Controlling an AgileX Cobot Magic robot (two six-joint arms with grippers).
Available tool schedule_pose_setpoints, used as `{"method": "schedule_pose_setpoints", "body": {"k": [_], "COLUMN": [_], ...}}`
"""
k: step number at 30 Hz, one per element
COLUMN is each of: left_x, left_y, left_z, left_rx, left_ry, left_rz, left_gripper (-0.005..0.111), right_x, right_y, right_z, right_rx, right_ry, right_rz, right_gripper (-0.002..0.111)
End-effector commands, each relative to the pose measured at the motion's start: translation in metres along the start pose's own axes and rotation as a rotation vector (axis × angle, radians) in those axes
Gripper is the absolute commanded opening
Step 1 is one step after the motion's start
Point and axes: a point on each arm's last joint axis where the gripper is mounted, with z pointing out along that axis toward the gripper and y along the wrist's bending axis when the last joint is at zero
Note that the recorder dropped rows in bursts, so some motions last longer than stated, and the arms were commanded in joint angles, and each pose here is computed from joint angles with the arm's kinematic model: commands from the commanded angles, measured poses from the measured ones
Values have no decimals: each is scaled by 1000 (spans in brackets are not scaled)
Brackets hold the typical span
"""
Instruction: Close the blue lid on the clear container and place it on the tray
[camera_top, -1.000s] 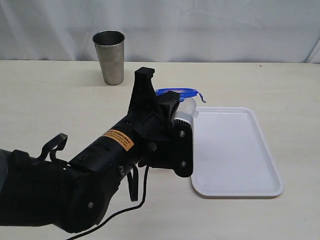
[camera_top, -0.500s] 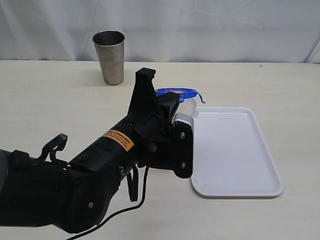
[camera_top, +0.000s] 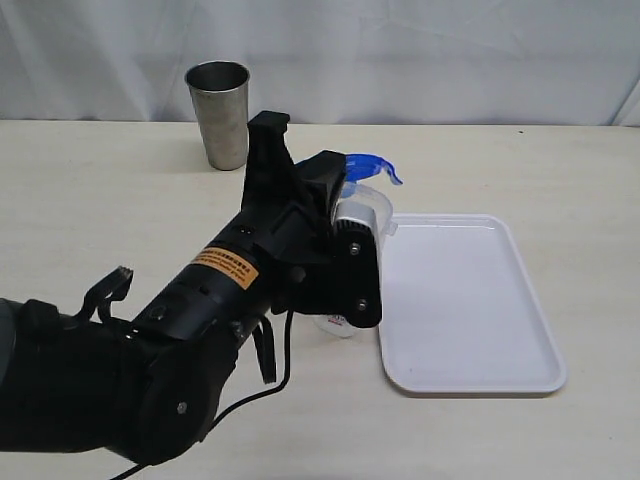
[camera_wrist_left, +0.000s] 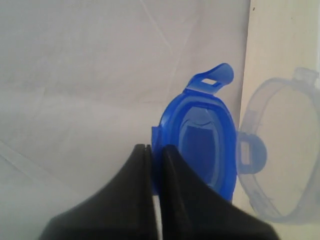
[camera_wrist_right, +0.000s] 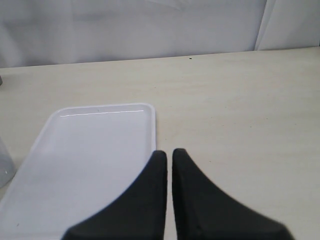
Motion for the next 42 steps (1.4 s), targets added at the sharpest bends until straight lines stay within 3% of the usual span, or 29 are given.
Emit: {"method": "schedule_pose_setpoints", "body": {"k": [1, 12, 17, 22, 25, 34, 42], "left_x": [1, 14, 19, 19, 19, -14, -18], "left_y": [4, 6, 11, 24, 26, 18, 10], "left_z": [-1, 4, 9, 7, 7, -9, -17], "left_rx": [-34, -46, -76, -222, -242, -213, -192], "left_ry": [14, 63, 19, 14, 19, -57, -99], "left_rz": [-17, -60, -81, -35, -17, 3, 120], "left_gripper": [0, 0, 0, 0, 0, 0, 0], "right_x": [0, 0, 0, 0, 0, 0, 0], "right_y": [0, 0, 0, 0, 0, 0, 0], "right_z": [0, 0, 0, 0, 0, 0, 0], "right_rx": [-1, -1, -1, -1, -1, -1, -1], "right_ry": [-6, -6, -6, -6, -6, -6, -6], "right_rz": [-2, -2, -2, -2, -2, -2, -2], "right_gripper": [4, 4, 4, 4, 4, 4, 4]}}
